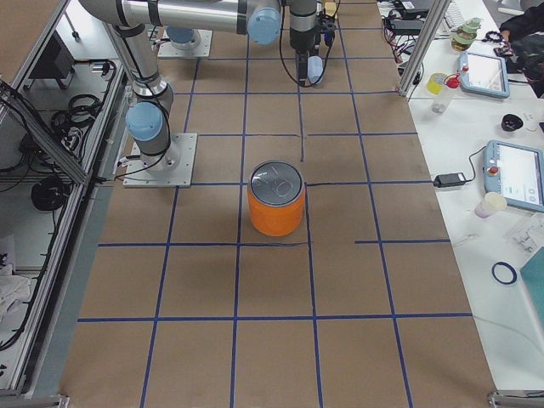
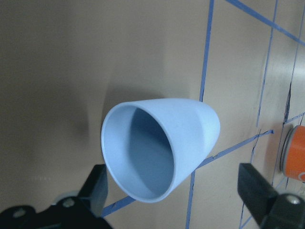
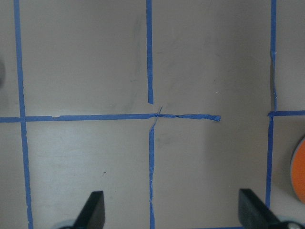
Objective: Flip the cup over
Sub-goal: 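Grasp the cup rim with the left gripper and lift it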
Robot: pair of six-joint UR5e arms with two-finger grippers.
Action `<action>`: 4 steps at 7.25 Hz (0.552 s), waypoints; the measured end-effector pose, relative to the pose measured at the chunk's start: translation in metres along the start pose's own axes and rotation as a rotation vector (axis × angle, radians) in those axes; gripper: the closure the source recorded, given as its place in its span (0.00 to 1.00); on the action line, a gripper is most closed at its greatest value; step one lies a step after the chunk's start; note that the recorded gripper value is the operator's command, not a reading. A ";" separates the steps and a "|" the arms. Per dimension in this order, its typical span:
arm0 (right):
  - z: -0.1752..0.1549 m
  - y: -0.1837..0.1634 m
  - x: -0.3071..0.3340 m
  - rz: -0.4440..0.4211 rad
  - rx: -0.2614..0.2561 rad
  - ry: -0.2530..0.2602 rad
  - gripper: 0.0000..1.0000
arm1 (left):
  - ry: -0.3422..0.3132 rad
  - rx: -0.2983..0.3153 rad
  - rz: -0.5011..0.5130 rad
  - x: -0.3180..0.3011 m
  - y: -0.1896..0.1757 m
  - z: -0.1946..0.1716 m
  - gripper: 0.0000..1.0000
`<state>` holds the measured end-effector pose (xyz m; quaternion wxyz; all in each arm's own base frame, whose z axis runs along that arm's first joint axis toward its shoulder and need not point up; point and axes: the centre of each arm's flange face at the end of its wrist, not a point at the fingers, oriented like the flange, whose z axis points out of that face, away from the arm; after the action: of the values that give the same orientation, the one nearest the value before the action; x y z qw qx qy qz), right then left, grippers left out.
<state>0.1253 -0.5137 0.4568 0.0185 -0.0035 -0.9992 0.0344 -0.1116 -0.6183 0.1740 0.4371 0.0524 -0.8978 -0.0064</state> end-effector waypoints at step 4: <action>0.001 0.000 -0.001 -0.001 0.001 0.000 0.00 | 0.046 -0.006 0.016 0.013 -0.001 0.018 0.87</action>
<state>0.1258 -0.5135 0.4561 0.0186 -0.0029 -0.9992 0.0347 -0.1340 -0.6214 0.1727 0.4577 0.0440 -0.8880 -0.0044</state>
